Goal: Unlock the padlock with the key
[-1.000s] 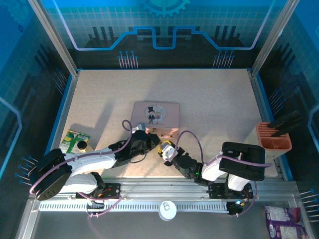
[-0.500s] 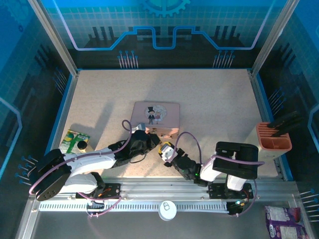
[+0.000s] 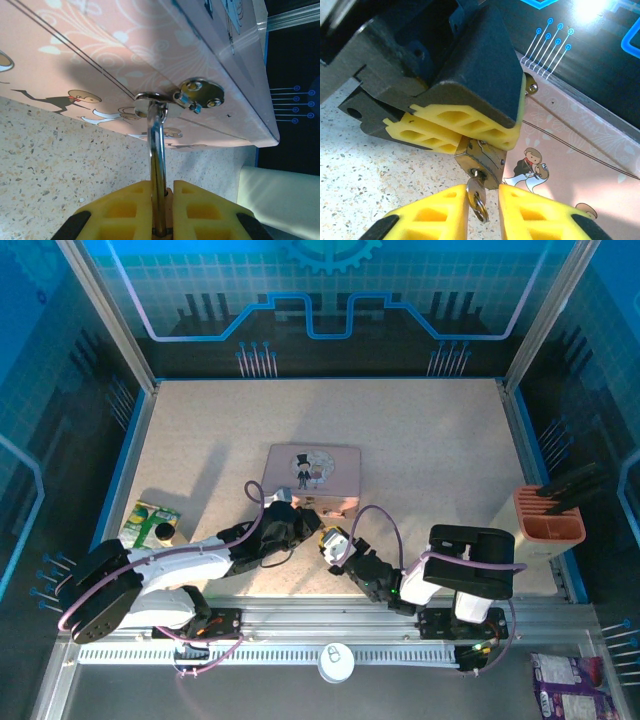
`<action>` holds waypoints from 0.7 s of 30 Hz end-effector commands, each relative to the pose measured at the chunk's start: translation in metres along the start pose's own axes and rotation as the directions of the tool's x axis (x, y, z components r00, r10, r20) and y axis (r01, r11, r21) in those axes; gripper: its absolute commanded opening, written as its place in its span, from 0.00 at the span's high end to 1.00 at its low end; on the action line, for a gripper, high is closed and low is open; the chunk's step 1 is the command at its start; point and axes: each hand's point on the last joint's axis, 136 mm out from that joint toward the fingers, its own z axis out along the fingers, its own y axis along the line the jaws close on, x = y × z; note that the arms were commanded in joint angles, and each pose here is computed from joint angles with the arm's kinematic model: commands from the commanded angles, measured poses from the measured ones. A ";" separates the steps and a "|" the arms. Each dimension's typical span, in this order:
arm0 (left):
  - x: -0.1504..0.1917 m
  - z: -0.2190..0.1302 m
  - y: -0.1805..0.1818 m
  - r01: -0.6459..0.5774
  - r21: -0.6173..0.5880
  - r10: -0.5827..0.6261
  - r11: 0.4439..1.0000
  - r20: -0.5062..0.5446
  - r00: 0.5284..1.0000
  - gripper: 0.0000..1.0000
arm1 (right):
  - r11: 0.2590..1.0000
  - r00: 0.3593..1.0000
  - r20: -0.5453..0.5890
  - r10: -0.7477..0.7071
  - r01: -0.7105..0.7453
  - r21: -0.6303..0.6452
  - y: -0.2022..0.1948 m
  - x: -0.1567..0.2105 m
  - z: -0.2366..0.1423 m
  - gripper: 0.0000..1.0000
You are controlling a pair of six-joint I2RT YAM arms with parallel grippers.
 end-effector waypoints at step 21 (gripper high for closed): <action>-0.009 -0.005 -0.045 0.021 0.151 -0.024 0.988 0.019 1.000 1.00 | 0.983 0.983 0.040 0.177 -0.179 0.048 -0.002 -0.010 0.005 0.84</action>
